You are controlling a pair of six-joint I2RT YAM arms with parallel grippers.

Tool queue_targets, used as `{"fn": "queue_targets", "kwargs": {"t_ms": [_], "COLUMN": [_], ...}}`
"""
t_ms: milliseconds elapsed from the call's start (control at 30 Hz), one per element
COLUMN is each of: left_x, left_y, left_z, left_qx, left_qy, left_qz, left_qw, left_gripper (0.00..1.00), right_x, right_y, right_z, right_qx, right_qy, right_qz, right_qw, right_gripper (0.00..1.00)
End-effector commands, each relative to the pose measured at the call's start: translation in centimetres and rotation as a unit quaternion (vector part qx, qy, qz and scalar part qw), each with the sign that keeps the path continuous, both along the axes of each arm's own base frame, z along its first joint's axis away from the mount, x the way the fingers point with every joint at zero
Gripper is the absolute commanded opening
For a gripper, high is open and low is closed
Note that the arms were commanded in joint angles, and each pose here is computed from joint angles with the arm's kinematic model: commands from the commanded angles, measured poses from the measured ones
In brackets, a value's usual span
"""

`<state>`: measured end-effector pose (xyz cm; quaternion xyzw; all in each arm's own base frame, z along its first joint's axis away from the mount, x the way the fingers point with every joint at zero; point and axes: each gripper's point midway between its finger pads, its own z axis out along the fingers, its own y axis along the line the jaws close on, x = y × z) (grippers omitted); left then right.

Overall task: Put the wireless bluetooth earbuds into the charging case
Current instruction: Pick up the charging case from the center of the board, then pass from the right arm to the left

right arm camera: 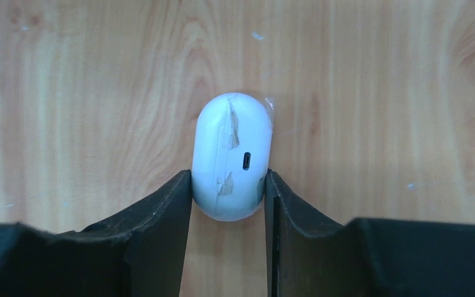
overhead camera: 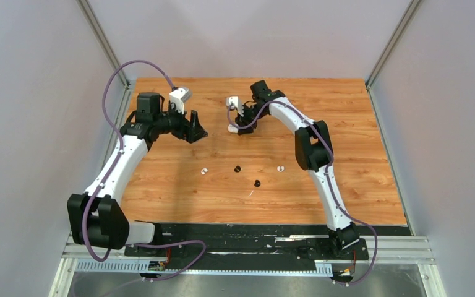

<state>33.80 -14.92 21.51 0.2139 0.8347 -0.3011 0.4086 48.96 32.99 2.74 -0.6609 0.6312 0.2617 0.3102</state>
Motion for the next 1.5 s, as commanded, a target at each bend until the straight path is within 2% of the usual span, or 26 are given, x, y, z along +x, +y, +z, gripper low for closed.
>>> {"fn": "queue_targets", "kwargs": {"t_ms": [0, 33, 67, 100, 133, 167, 200, 233, 267, 300, 333, 367, 400, 467, 500, 567, 700, 733, 767, 933, 1000, 1133, 1233, 1333, 1467], "left_x": [0.1, -0.5, -1.0, -1.7, -2.2, -3.0, -3.6, -4.1, -4.5, -4.4, -4.6, -4.8, -5.0, -5.3, -5.4, -5.4, -5.1, -4.9, -4.6, -3.1, -2.0, 0.5, 1.5, 1.8, 1.7], "left_y": [-1.2, -1.6, -2.1, -2.7, -2.9, -3.3, -3.4, -3.9, -4.1, -4.5, -4.9, -5.1, -5.5, -6.2, -6.7, -7.7, -9.5, -10.0, -10.3, -12.5, -13.3, -14.3, -14.5, -14.6, -14.8], "left_z": [2.9, 3.0, 3.3, 3.1, 3.3, 3.0, 2.8, 2.8, 2.4, 2.8, 2.8, 2.8, 2.5, 2.1, 2.1, 2.2, 1.7, 2.0, 1.9, 1.6, 1.0, 0.7, 0.5, 0.5, 0.6], "left_qx": [0.056, 0.063, 0.090, 0.103, 0.135, 0.149, 0.177, 0.188, 0.208, 0.214, 0.221, 0.221, 0.221, 0.210, 0.202, 0.180, 0.123, 0.116, 0.106, 0.104, 0.108, 0.098, 0.103, 0.106, 0.102], "left_qy": [-0.151, -0.164, -0.212, -0.230, -0.291, -0.315, -0.369, -0.397, -0.438, -0.469, -0.509, -0.526, -0.554, -0.576, -0.577, -0.563, -0.482, -0.480, -0.466, -0.485, -0.473, -0.434, -0.434, -0.443, -0.451], "left_qz": [-0.117, -0.141, -0.182, -0.210, -0.256, -0.288, -0.328, -0.349, -0.373, -0.379, -0.390, -0.395, -0.403, -0.415, -0.420, -0.431, -0.448, -0.447, -0.442, -0.432, -0.419, -0.383, -0.373, -0.372, -0.377], "left_qw": [0.980, 0.974, 0.956, 0.945, 0.912, 0.892, 0.852, 0.828, 0.791, 0.768, 0.735, 0.720, 0.694, 0.672, 0.671, 0.682, 0.743, 0.746, 0.759, 0.753, 0.767, 0.810, 0.814, 0.809, 0.803], "left_gripper": [0.92, 0.91, 0.91, 0.91, 0.91, 0.91, 0.91, 0.91, 0.91, 0.91, 0.92, 0.92, 0.93, 0.93, 0.93, 0.91, 0.84, 0.83, 0.82, 0.81, 0.81, 0.77, 0.73, 0.70, 0.56], "right_x": [-5.0, -5.8, -6.7, -7.6, -8.7, -9.7, -10.6, -11.3, -12.0, -12.6, -13.0, -13.4, -13.7, -14.1, -14.3, -14.4, -14.5, -14.6, -14.8, -15.0, -15.1, -15.0, -15.0, -15.0, -14.8], "right_y": [-1.7, -1.8, -1.9, -2.1, -2.3, -2.5, -2.6, -2.8, -2.9, -2.9, -2.9, -2.8, -2.8, -2.8, -2.9, -3.1, -3.4, -3.5, -3.6, -3.8, -3.8, -3.7, -3.8, -3.8, -3.8], "right_z": [2.2, 3.7, 5.1, 6.5, 7.8, 8.9, 10.0, 10.9, 11.9, 12.8, 13.8, 14.4, 14.9, 15.2, 15.3, 15.8, 17.1, 17.5, 17.7, 18.3, 18.5, 18.9, 18.9, 18.8, 18.5], "right_qx": [0.003, 0.020, 0.036, 0.051, 0.063, 0.074, 0.083, 0.089, 0.102, 0.110, 0.117, 0.120, 0.123, 0.121, 0.121, 0.128, 0.136, 0.136, 0.134, 0.134, 0.140, 0.144, 0.142, 0.141, 0.141], "right_qy": [0.150, 0.170, 0.187, 0.202, 0.221, 0.236, 0.251, 0.270, 0.293, 0.316, 0.333, 0.353, 0.370, 0.392, 0.395, 0.394, 0.383, 0.381, 0.384, 0.377, 0.368, 0.356, 0.354, 0.356, 0.358], "right_qz": [-0.066, -0.072, -0.072, -0.071, -0.069, -0.065, -0.063, -0.066, -0.064, -0.062, -0.061, -0.062, -0.062, -0.065, -0.066, -0.063, -0.049, -0.045, -0.042, -0.032, -0.024, -0.018, -0.018, -0.019, -0.021], "right_qw": [0.986, 0.983, 0.979, 0.975, 0.971, 0.967, 0.962, 0.957, 0.949, 0.940, 0.934, 0.926, 0.919, 0.909, 0.908, 0.908, 0.912, 0.913, 0.912, 0.916, 0.919, 0.923, 0.924, 0.924, 0.923], "right_gripper": [0.30, 0.29, 0.29, 0.28, 0.28, 0.29, 0.29, 0.29, 0.29, 0.29, 0.29, 0.28, 0.28, 0.28, 0.27, 0.28, 0.29, 0.29, 0.29, 0.28, 0.28, 0.28, 0.28, 0.28, 0.28]}}
